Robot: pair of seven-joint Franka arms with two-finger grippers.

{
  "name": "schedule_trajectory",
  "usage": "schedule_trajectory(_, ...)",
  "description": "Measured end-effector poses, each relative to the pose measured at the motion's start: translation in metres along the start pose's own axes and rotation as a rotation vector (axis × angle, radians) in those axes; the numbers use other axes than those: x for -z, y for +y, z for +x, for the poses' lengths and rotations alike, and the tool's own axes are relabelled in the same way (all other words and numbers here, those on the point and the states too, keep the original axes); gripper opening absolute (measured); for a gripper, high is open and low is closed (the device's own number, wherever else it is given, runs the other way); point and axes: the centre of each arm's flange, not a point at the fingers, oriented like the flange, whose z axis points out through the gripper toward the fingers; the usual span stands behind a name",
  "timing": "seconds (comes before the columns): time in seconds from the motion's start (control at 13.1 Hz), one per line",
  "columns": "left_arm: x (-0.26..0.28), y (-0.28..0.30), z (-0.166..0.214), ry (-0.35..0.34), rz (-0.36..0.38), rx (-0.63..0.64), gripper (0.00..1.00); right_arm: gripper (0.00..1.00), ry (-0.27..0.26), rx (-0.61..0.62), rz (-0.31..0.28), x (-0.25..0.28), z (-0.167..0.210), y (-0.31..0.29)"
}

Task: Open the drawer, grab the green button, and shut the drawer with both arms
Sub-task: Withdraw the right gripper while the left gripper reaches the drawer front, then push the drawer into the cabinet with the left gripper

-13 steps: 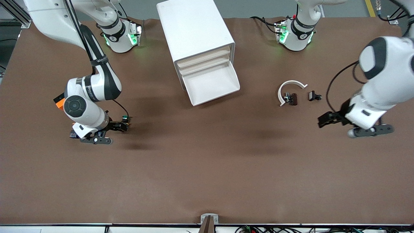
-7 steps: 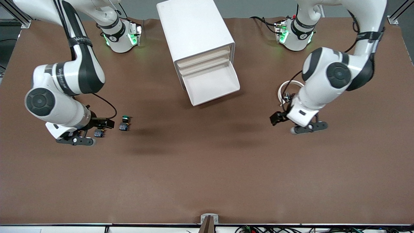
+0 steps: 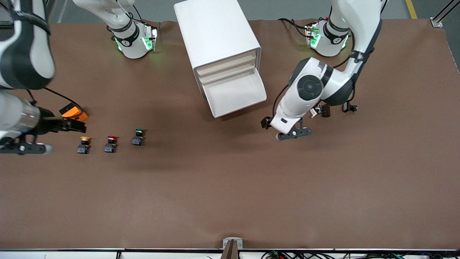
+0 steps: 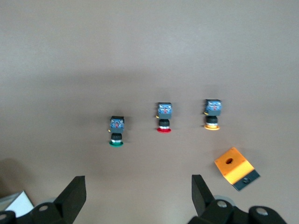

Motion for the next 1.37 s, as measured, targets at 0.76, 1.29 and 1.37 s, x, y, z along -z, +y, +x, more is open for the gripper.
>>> schedule_trajectory(0.76, -0.066, 0.068, -0.083, -0.058, 0.052, 0.014, 1.0, 1.0, -0.01, -0.041, -0.042, 0.053, -0.049, 0.057)
schedule_trajectory(1.29, -0.079, 0.093, -0.12, -0.058, 0.059, 0.031, 1.0, 1.0, 0.04, -0.039, -0.059, 0.092, -0.058, 0.059)
schedule_trajectory(1.37, -0.081, 0.096, -0.124, -0.06, 0.062, 0.036, 1.0, 1.0, 0.039, -0.039, -0.059, 0.092, -0.058, 0.059)
